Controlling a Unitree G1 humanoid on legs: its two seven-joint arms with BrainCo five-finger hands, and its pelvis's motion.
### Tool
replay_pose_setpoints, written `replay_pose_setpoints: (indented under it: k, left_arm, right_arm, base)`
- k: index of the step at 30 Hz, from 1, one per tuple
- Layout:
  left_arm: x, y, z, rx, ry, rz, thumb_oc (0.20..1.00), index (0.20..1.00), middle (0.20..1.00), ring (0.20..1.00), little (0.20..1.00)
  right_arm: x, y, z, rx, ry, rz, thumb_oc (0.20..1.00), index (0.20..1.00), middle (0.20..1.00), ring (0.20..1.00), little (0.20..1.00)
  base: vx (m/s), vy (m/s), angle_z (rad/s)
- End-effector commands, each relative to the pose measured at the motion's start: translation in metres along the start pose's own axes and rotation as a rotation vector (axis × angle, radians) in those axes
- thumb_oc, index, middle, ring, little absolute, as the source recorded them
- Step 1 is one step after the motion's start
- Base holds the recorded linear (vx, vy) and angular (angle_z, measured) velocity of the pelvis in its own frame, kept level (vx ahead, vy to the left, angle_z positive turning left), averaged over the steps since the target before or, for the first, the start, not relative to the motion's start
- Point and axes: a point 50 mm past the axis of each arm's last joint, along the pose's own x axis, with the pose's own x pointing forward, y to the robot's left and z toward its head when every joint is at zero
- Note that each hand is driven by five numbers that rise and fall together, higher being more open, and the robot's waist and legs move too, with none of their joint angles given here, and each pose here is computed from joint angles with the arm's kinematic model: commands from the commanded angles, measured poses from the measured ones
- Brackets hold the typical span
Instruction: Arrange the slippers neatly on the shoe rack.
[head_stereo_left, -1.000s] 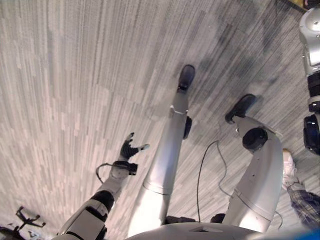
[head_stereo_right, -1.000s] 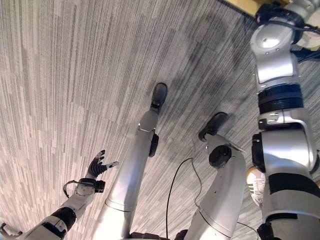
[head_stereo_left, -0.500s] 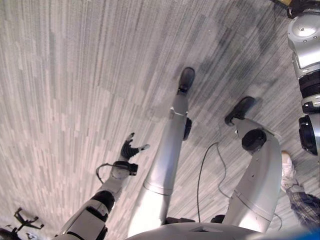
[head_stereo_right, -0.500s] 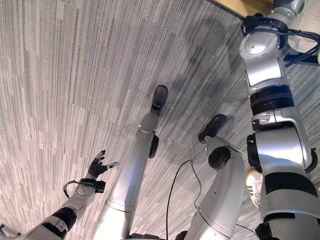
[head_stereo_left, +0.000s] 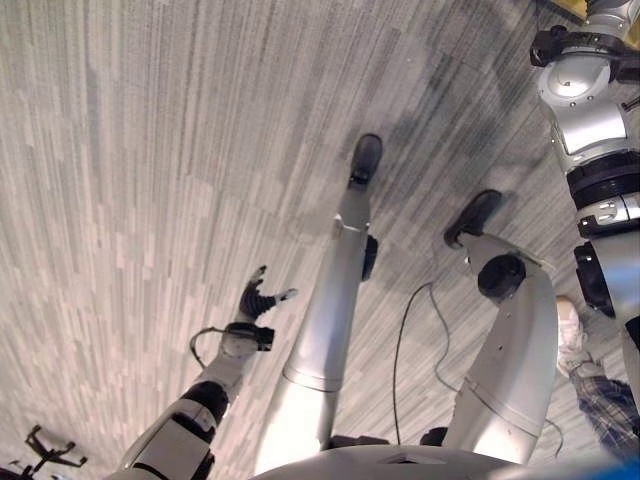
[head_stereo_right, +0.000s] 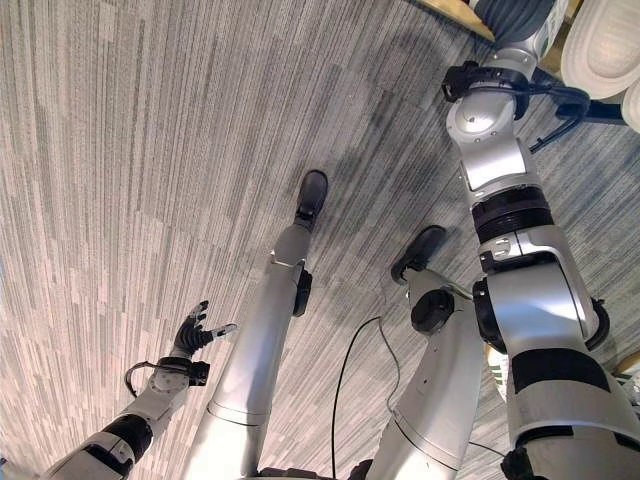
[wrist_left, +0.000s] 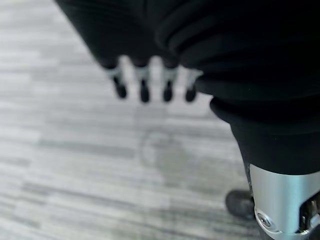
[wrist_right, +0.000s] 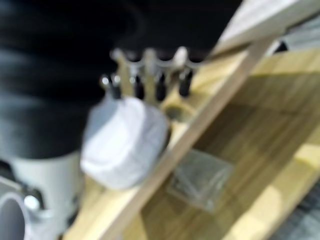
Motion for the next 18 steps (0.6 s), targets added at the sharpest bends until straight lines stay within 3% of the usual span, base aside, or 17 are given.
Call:
replay_pose_setpoints:
  k: [1,8,18]
  left_arm:
    - [-0.003,0.020,-0.015,0.002,0.061,0.081,1.000,1.000,1.000,1.000,1.000]
    - [-0.004,0.022,-0.017,-0.002,0.066,0.087,1.000,1.000,1.000,1.000,1.000]
    - [-0.001,0.020,-0.010,-0.025,0.047,0.100,1.000,1.000,1.000,1.000,1.000]
  right_arm:
    - [0.010,0.005,0.048,0.075,-0.192,0.058,1.000,1.000,1.000,1.000,1.000]
    - [-0.001,0.023,0.062,0.028,-0.282,0.165,1.000,1.000,1.000,1.000,1.000]
    - [-0.025,0.037,0.036,-0.047,-0.232,0.229,1.000,1.000,1.000,1.000,1.000]
  base:
    - [0.00,0.000,0.00]
    - [0.00,0.000,0.00]
    - [0.00,0.000,0.00]
